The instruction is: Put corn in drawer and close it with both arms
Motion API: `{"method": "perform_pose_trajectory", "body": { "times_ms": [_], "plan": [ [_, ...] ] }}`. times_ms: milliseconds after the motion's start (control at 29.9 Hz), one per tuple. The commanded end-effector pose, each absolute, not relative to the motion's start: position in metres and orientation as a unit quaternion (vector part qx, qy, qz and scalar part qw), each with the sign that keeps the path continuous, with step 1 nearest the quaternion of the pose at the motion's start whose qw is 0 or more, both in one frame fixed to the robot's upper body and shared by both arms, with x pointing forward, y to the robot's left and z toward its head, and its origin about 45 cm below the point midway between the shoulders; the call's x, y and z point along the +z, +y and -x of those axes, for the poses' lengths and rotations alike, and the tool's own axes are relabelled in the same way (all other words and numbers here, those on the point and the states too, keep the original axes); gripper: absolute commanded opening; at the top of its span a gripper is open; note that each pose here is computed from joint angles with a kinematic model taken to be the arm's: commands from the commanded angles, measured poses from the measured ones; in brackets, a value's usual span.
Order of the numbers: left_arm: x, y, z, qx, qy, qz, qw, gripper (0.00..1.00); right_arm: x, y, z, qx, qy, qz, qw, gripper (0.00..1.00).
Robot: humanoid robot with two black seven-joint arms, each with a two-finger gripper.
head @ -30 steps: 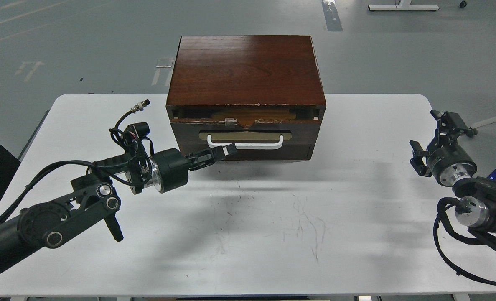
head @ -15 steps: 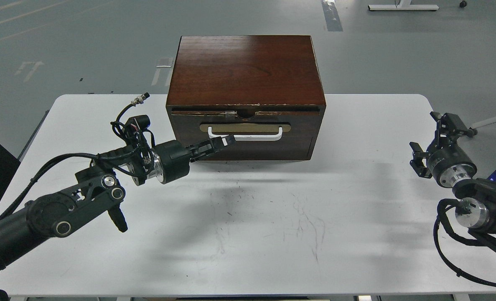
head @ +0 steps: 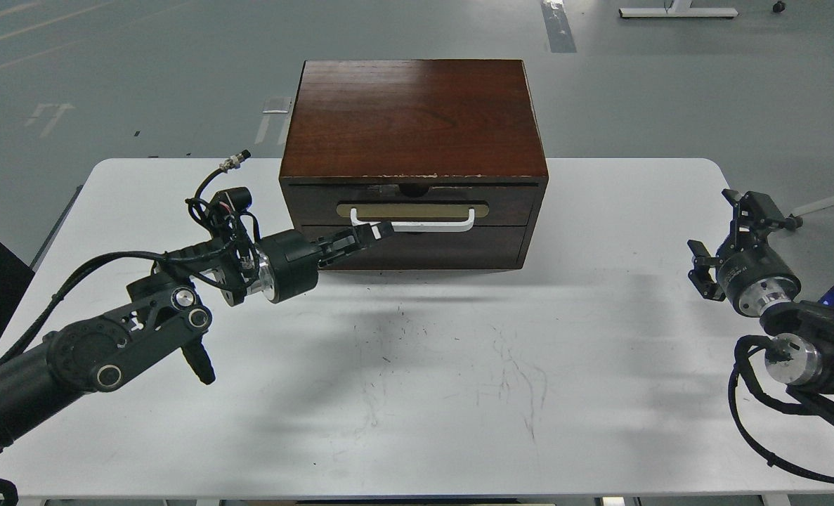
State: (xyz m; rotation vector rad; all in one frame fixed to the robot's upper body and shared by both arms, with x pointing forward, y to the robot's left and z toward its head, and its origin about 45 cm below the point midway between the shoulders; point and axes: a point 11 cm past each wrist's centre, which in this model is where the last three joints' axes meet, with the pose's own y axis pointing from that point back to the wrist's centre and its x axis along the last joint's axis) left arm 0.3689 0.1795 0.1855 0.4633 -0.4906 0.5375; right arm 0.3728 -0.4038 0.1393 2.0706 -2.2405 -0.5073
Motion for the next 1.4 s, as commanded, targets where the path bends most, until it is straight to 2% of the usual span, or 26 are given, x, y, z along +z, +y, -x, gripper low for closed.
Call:
{"method": "perform_pose_trajectory", "body": {
  "times_ms": [0,301,334,401,434,468,602,702,869,1069,1203,1370],
  "plan": [
    [0.186,0.178,-0.365,0.254,-0.234,-0.222,0.912,0.0,0.139,-0.403,-0.373,-0.164,-0.724,-0.67,0.024,0.97],
    [0.208,0.174,-0.331,0.192,-0.209,-0.157,0.946,0.01,0.141,-0.404,-0.374,-0.164,-0.724,-0.67,0.02,0.97],
    [0.213,0.177,-0.33,0.196,-0.202,-0.138,0.949,0.23,0.143,-0.404,-0.375,-0.162,-0.725,-0.669,0.019,0.97],
    [0.219,0.179,-0.33,0.203,-0.191,-0.115,0.953,0.54,0.143,-0.405,-0.375,-0.162,-0.725,-0.669,0.018,0.97],
    [0.226,0.183,-0.331,0.215,-0.177,-0.09,0.956,0.86,0.145,-0.404,-0.377,-0.161,-0.725,-0.67,0.015,0.97],
    [0.237,0.189,-0.334,0.23,-0.163,-0.064,0.957,0.98,0.147,-0.404,-0.378,-0.16,-0.724,-0.671,0.014,0.97],
    [0.273,0.206,-0.345,0.269,-0.125,0.007,0.955,0.98,0.152,-0.402,-0.383,-0.157,-0.721,-0.675,0.005,0.98],
    [0.316,0.227,-0.359,0.299,-0.074,0.102,0.946,0.98,0.164,-0.399,-0.391,-0.151,-0.715,-0.683,-0.008,0.98],
    [0.355,0.276,-0.381,0.37,-0.053,0.179,0.91,0.98,0.184,-0.392,-0.407,-0.136,-0.708,-0.692,-0.026,1.0],
    [0.351,0.318,-0.395,0.439,-0.057,0.157,0.883,0.98,0.203,-0.387,-0.42,-0.123,-0.706,-0.697,-0.044,1.0],
    [0.314,0.357,-0.397,0.505,0.008,0.156,0.849,0.98,0.202,-0.371,-0.426,-0.128,-0.7,-0.7,-0.053,1.0],
    [0.265,0.381,-0.384,0.547,0.089,0.138,0.821,0.98,0.199,-0.363,-0.427,-0.133,-0.697,-0.702,-0.057,1.0]
  ]
}}
